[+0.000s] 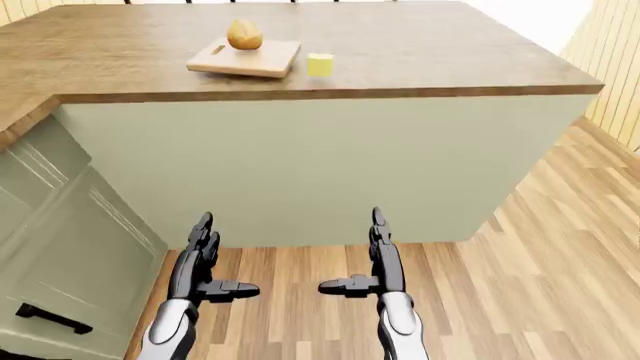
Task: Pick up the wedge of cheese and place it on the slice of bread to prepare a simple cheese on bread dish.
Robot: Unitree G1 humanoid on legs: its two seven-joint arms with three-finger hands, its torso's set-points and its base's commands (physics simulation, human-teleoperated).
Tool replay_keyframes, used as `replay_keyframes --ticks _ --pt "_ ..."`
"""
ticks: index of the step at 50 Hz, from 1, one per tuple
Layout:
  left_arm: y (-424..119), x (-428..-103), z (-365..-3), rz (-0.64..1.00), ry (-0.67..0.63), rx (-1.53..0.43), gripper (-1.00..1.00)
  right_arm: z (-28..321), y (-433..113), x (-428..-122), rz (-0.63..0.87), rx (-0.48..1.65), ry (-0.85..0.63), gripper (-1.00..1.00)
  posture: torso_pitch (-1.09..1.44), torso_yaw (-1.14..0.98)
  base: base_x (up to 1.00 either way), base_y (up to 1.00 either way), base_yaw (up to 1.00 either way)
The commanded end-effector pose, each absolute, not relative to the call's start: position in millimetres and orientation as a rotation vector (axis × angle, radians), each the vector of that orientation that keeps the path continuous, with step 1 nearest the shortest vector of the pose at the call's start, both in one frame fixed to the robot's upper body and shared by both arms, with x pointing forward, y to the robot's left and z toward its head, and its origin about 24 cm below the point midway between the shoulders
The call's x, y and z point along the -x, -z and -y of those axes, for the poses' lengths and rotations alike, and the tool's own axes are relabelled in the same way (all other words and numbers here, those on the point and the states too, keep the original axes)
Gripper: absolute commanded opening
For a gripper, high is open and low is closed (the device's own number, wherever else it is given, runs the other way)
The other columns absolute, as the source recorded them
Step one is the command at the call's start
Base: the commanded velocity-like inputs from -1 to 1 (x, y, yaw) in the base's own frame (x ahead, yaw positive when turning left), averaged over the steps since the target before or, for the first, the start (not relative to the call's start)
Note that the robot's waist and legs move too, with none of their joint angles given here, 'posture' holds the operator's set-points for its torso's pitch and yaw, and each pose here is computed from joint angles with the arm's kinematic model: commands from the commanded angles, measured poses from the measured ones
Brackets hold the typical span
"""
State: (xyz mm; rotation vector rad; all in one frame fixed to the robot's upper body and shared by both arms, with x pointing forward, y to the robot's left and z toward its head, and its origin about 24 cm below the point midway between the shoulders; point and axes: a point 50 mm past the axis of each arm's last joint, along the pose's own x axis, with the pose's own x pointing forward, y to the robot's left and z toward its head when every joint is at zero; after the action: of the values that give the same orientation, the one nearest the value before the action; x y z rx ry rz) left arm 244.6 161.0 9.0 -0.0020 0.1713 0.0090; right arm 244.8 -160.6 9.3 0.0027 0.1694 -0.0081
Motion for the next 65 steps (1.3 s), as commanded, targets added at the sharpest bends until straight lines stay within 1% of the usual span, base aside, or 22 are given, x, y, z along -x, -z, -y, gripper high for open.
replay_keyframes --ticks 1,7,12,22,34,47,50,54,57,61,65 --pt "-51.6 -252.8 -164.9 0.011 -0.041 0.006 1.0 156.5 -53.8 -245.1 0.002 0.035 -0.016 1.0 0.0 0.0 0.0 0.0 0.0" --pt "-52.7 -250.1 -159.9 0.016 -0.04 -0.007 1.0 157.2 -60.8 -237.7 0.034 0.038 -0.02 1.0 0.0 0.0 0.0 0.0 0.0" --pt "-55.7 -250.7 -164.1 0.023 -0.054 -0.011 1.0 154.0 -62.4 -235.0 0.059 0.049 -0.041 1.0 0.0 0.0 0.0 0.0 0.0" --pt "-53.7 -248.6 -162.9 0.013 -0.046 -0.007 1.0 153.0 -61.3 -232.8 0.063 0.058 -0.042 1.0 0.0 0.0 0.0 0.06 0.0" --pt "-54.6 -247.3 -163.5 0.019 -0.051 -0.005 1.0 151.8 -61.2 -233.7 0.061 0.066 -0.038 1.0 0.0 0.0 0.0 0.64 0.0" --pt "-54.1 -247.0 -162.4 0.028 -0.054 -0.011 1.0 154.1 -58.5 -232.0 0.058 0.057 -0.031 1.0 0.0 0.0 0.0 0.01 0.0" --pt "-54.9 -252.8 -163.2 0.026 -0.057 -0.011 1.0 156.6 -58.2 -235.2 0.057 0.05 -0.029 1.0 0.0 0.0 0.0 0.0 0.0" --pt "-80.9 -265.0 -161.9 0.054 -0.047 -0.036 1.0 167.9 -74.8 -243.1 0.071 0.063 -0.021 1.0 0.0 0.0 0.0 0.0 0.0" --pt "-101.2 -277.8 -157.6 0.081 -0.037 -0.063 1.0 175.7 -89.7 -253.6 0.08 0.064 -0.021 1.0 0.0 0.0 0.0 0.0 0.0" --pt "-139.7 -295.5 -160.5 0.131 -0.046 -0.069 1.0 183.4 -104.4 -271.9 0.074 0.09 -0.023 1.0 0.0 0.0 0.0 0.0 0.0" --pt "-155.0 -314.1 -161.5 0.128 -0.033 -0.085 1.0 189.8 -125.6 -287.2 0.073 0.129 -0.019 1.0 0.0 0.0 0.0 0.0 0.0"
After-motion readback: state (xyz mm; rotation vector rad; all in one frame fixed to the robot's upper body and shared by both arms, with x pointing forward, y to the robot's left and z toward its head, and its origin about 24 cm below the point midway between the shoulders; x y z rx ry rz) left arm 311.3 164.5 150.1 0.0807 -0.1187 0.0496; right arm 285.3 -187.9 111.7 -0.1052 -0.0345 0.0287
